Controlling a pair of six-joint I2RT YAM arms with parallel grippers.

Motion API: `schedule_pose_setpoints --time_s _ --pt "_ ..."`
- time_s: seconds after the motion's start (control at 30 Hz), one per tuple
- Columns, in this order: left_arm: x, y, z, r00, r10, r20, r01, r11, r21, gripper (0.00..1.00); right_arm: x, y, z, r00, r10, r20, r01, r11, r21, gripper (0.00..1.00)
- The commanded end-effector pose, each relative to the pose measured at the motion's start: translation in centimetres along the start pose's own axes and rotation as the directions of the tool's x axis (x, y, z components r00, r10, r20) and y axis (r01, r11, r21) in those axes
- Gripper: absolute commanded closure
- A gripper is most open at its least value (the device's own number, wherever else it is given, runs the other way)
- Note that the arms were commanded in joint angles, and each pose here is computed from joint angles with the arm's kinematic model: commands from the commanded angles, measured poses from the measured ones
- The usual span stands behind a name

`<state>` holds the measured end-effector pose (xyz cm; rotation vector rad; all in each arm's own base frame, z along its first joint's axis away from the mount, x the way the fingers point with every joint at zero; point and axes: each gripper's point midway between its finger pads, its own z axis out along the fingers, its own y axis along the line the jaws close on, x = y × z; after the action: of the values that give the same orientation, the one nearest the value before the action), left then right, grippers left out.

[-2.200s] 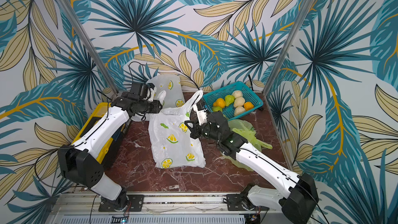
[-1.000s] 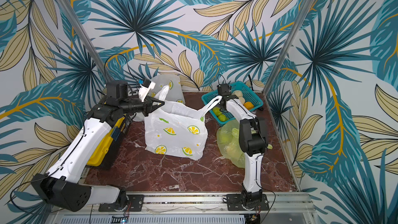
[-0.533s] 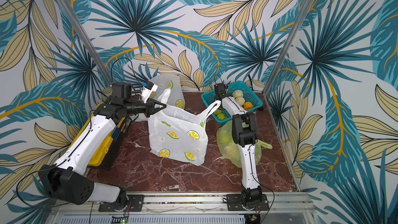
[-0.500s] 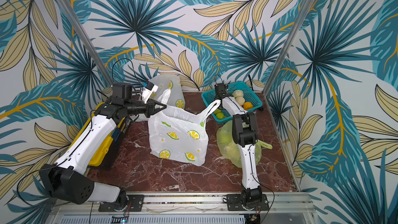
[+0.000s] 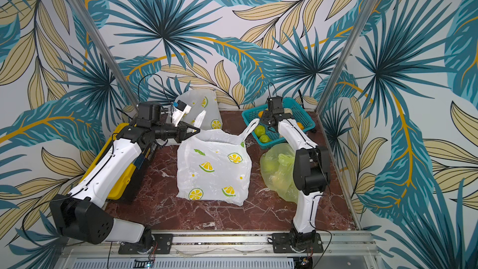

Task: Place the pears into plastic bags & tie knots
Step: Pick up the pear from the basket.

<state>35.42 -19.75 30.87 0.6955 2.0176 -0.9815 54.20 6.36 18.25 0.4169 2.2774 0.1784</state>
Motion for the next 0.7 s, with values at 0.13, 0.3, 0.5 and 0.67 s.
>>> schedule_pose_setpoints --time_s 0.13,0.3,0.5,0.67 --pt "-0.7 -0.3 -0.7 0.997 0.067 0.028 -0.066 0.998 -0.020 1.00 3.4 0.7 -1.3 0.995 0.063 -0.078 -0.070 0.993 -0.094 0.77" --pt "-0.2 -0.1 -0.6 0.997 0.078 0.020 -0.078 0.997 -0.027 1.00 1.0 2.1 -6.1 0.999 0.023 -0.042 -0.029 0.986 -0.166 0.77" --pt "-0.9 -0.1 -0.3 0.995 0.094 0.024 -0.093 0.995 -0.034 1.00 -0.6 2.1 -12.8 1.000 -0.027 0.009 0.029 0.981 -0.190 0.77" --pt "-1.3 -0.1 0.5 0.994 0.108 0.017 -0.108 0.994 -0.018 1.00 -1.4 2.5 -18.5 0.997 -0.066 0.043 0.075 0.969 -0.236 0.81"
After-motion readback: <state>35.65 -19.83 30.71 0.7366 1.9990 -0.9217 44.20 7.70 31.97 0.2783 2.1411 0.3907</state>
